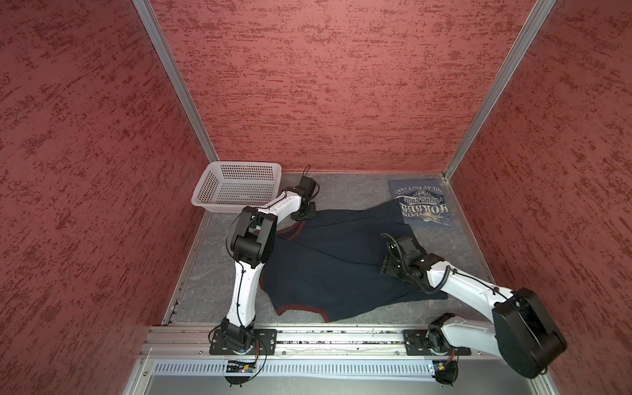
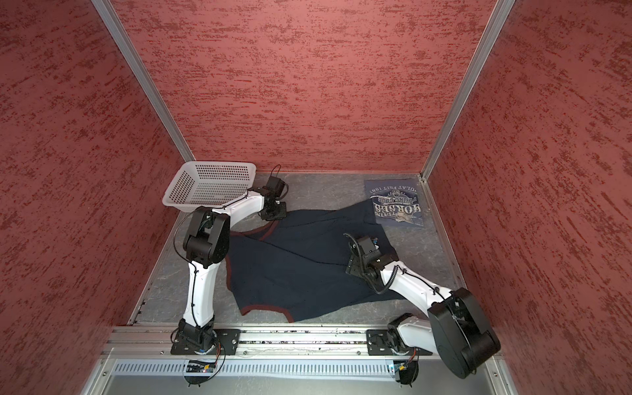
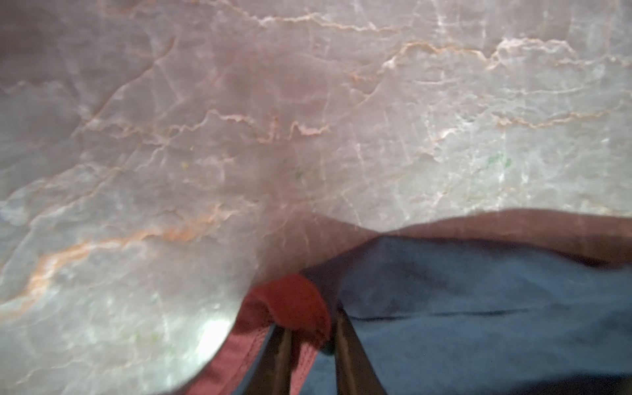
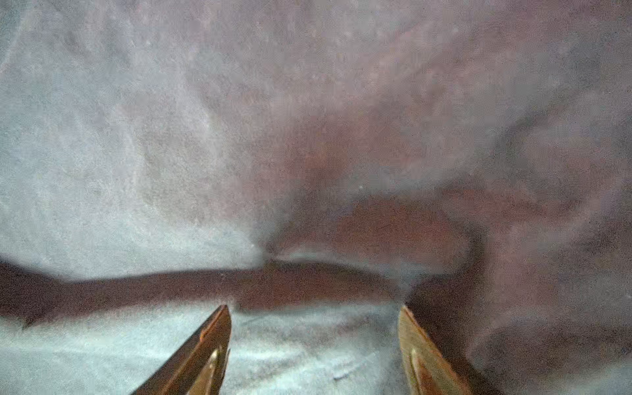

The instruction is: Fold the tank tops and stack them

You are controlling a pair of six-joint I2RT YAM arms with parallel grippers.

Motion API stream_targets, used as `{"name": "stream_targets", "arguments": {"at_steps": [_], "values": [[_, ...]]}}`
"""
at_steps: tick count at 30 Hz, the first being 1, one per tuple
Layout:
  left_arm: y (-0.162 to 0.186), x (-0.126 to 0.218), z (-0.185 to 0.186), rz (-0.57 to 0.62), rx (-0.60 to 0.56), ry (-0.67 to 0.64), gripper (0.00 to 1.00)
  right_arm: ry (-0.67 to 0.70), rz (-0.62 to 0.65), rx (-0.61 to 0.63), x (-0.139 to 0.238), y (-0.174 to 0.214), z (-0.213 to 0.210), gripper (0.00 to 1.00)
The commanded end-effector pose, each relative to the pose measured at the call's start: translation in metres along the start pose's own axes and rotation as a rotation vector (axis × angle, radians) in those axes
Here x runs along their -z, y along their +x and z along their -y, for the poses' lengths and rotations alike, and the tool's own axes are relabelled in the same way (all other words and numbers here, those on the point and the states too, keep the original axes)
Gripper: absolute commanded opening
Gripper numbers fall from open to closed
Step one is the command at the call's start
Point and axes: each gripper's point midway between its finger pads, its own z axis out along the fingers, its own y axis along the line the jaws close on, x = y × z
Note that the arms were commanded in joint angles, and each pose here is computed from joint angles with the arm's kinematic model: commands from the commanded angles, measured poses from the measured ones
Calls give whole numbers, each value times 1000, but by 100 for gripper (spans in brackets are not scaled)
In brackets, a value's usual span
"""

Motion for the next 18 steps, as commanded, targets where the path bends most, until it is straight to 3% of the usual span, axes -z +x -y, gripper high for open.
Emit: {"name": "stream_targets", "arguments": {"at_steps": [1, 8, 13, 18], "values": [[-6, -8, 1, 10, -29, -21, 17, 20, -1, -7, -1, 3, 7, 79], [-38, 10, 2, 111, -96, -60, 4, 44, -2, -9, 0, 5, 13, 78], [-59, 28, 9, 184, -149, -41, 4, 83, -3, -15, -2, 6, 21, 78], [-63, 18, 11, 173, -167, -33, 6, 85, -5, -22, -2, 6, 20, 78]]}}
